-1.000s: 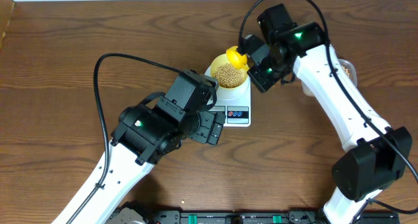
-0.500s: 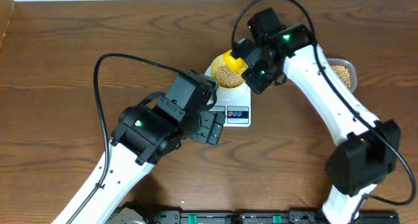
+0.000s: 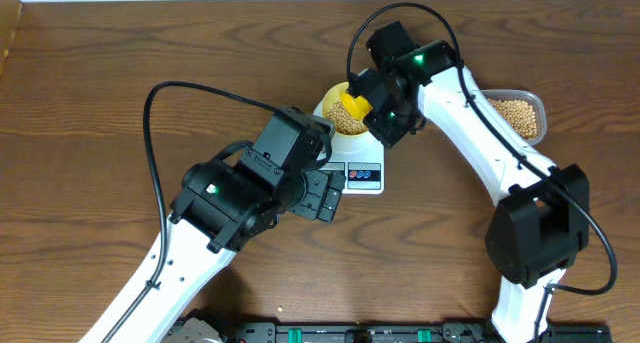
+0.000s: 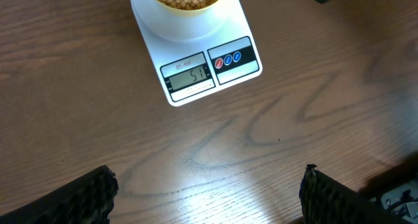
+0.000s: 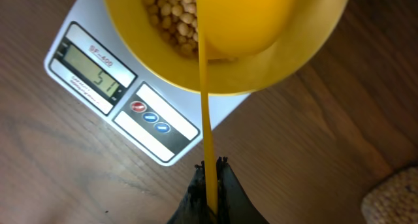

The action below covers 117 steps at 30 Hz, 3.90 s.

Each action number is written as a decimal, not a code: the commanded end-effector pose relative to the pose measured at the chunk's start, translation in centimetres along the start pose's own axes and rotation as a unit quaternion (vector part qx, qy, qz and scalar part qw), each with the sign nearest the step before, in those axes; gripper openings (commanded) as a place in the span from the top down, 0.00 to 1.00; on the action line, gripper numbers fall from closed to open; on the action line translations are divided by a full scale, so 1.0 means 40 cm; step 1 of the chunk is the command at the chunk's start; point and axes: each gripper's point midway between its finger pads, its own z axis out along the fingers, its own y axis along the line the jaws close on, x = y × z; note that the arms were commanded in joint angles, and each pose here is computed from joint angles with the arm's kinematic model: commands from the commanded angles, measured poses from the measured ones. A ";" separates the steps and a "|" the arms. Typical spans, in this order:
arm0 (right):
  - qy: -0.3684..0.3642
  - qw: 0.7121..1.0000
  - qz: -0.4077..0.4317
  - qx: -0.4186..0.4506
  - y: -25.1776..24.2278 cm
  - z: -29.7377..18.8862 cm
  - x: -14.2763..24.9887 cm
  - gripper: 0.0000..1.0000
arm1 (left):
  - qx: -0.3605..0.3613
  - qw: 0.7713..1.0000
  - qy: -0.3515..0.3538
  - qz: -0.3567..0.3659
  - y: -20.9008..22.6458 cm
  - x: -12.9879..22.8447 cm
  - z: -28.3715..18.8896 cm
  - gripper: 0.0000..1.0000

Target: Scoop item into bowl and weigh 50g on scale

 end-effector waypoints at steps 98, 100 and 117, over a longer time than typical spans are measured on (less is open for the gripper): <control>0.031 0.999 0.017 0.003 0.052 0.073 -0.004 0.99 | 0.004 1.000 -0.021 0.009 -0.003 -0.022 -0.030 0.08; 0.031 0.999 0.021 -0.001 0.052 0.073 -0.004 0.99 | 0.004 1.000 -0.021 0.009 -0.003 -0.022 -0.030 0.08; 0.017 0.997 0.064 -0.045 0.019 0.065 0.000 0.99 | 0.004 1.000 -0.021 0.009 -0.003 -0.022 -0.030 0.08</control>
